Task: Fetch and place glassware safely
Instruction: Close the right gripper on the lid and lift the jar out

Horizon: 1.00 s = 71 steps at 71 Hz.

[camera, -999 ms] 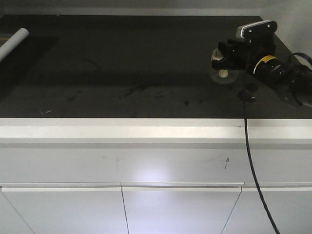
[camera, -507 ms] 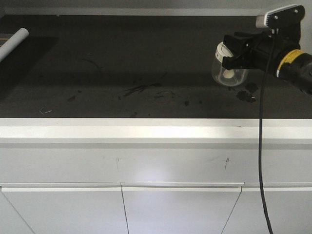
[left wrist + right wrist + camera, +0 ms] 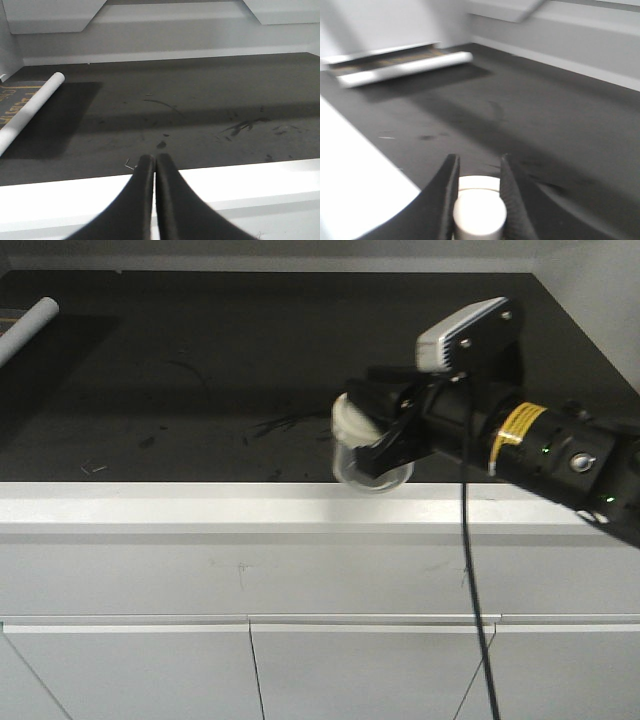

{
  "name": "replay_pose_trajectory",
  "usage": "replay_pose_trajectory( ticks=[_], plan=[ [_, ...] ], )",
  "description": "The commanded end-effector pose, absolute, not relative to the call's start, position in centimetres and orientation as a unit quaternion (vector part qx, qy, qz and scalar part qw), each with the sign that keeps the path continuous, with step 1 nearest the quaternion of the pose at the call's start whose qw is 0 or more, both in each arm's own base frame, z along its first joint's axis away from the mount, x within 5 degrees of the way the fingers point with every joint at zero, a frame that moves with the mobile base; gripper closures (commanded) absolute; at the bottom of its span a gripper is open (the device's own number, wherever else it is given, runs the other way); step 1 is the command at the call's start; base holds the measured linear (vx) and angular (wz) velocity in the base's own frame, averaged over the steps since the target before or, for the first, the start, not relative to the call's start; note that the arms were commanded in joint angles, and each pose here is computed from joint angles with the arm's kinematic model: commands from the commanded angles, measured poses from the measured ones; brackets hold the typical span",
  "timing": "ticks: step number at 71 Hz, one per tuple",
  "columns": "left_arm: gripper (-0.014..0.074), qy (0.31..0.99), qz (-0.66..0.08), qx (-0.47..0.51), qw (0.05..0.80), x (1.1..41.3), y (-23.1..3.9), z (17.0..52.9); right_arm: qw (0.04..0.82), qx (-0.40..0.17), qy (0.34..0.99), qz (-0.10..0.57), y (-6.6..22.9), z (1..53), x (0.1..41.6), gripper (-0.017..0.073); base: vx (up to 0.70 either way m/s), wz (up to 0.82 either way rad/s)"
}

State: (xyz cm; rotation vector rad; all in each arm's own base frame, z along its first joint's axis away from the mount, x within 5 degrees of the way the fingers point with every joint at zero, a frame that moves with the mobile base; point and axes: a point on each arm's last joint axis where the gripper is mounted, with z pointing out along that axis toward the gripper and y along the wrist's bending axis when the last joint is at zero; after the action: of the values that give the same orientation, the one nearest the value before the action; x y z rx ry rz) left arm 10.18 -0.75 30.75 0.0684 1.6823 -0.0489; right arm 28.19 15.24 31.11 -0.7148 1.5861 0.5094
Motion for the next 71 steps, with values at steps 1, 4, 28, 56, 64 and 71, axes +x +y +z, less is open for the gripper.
replay_pose_trajectory(
  ticks=[1, 4, 28, 56, 64, 71],
  plan=[
    [0.0601, 0.713, -0.030, 0.028, 0.700, 10.2, -0.8, 32.3, 0.644, -0.316, 0.644, 0.267, 16.8, 33.8, 26.6, 0.0562, 0.00, 0.00],
    [0.0601, 0.713, -0.030, 0.028, 0.700, 10.2, -0.8, 32.3, 0.640, -0.324, 0.641, 0.274, 17.5, 33.8, 26.1, 0.0563, 0.00, 0.00],
    [0.0601, 0.713, -0.030, 0.028, 0.700, 10.2, -0.8, 32.3, 0.615, -0.368, 0.619, 0.321, 21.6, 34.3, 22.3, 0.0563, 0.00, 0.00],
    [0.0601, 0.713, -0.030, 0.028, 0.700, 10.2, -0.8, 32.3, 0.591, -0.379, 0.621, 0.348, 21.6, 33.2, 18.7, 0.0563, 0.00, 0.00],
    [0.0601, 0.713, -0.030, 0.028, 0.700, 10.2, -0.8, 32.3, 0.584, -0.381, 0.627, 0.348, 21.1, 32.4, 18.2, 0.0563, 0.00, 0.00],
    [0.0601, 0.713, -0.030, 0.028, 0.700, 10.2, -0.8, 32.3, 0.585, -0.382, 0.623, 0.352, 21.0, 32.5, 18.0, 0.0563, 0.00, 0.00]
  ],
)
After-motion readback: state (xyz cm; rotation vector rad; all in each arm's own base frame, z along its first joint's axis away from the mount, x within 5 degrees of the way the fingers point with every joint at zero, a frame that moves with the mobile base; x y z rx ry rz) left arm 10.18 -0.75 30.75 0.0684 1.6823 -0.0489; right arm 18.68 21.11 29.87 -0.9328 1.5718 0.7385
